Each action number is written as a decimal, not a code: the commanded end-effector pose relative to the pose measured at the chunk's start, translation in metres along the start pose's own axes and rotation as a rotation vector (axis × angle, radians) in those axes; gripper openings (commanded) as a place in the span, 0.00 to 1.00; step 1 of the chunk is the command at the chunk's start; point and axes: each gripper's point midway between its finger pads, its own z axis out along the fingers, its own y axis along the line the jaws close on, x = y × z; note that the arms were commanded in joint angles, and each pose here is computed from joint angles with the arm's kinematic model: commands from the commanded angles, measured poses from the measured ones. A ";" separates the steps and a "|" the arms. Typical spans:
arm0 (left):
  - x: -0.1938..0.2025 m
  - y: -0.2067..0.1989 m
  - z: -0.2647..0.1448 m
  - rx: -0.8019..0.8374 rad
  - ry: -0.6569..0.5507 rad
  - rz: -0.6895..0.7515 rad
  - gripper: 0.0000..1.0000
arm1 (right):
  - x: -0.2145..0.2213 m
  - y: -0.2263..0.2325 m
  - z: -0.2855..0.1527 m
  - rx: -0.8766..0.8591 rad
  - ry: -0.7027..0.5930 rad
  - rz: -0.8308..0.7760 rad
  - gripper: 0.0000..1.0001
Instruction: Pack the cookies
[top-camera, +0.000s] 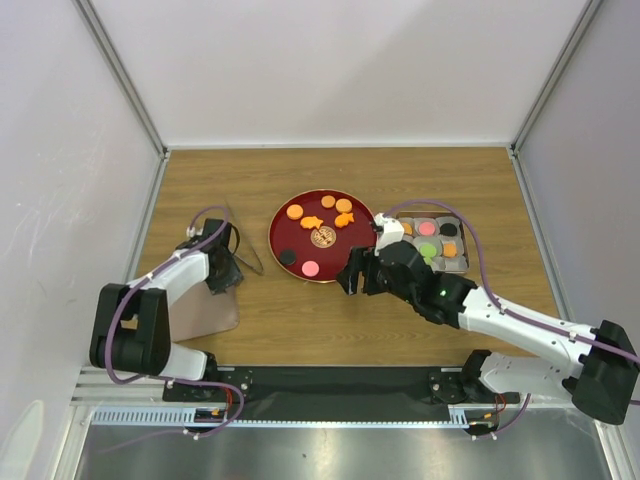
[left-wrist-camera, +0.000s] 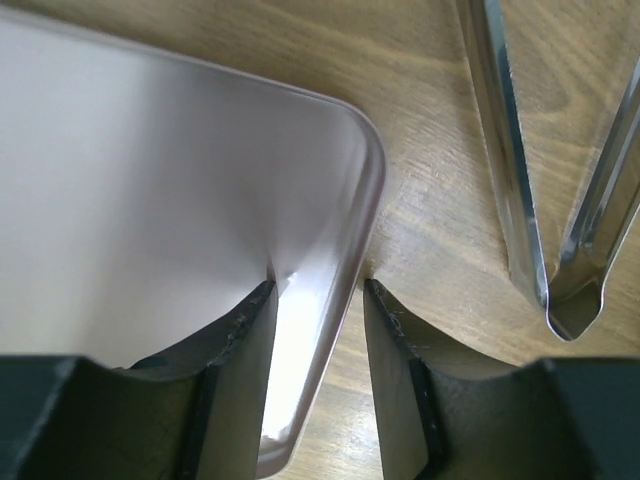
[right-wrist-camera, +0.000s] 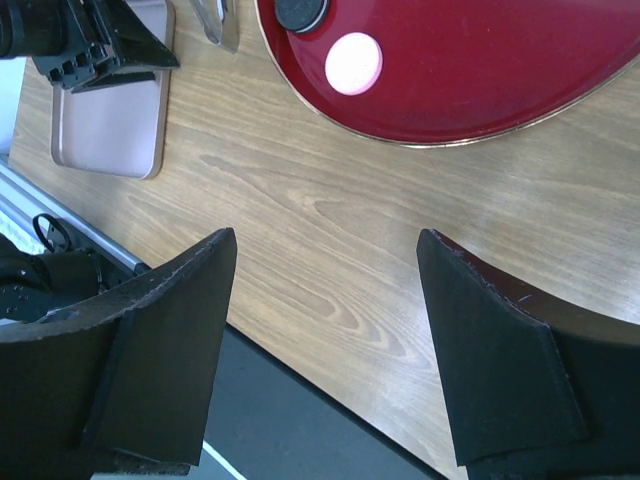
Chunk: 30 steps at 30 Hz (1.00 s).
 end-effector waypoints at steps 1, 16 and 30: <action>-0.012 -0.002 0.000 -0.016 -0.022 0.005 0.45 | -0.008 0.004 -0.006 -0.014 -0.041 0.019 0.78; -0.031 0.010 0.005 -0.092 -0.036 -0.009 0.23 | -0.004 0.002 -0.007 -0.012 -0.028 0.020 0.78; -0.077 0.017 -0.030 -0.161 -0.161 0.029 0.00 | 0.004 0.004 -0.001 -0.021 0.006 0.013 0.78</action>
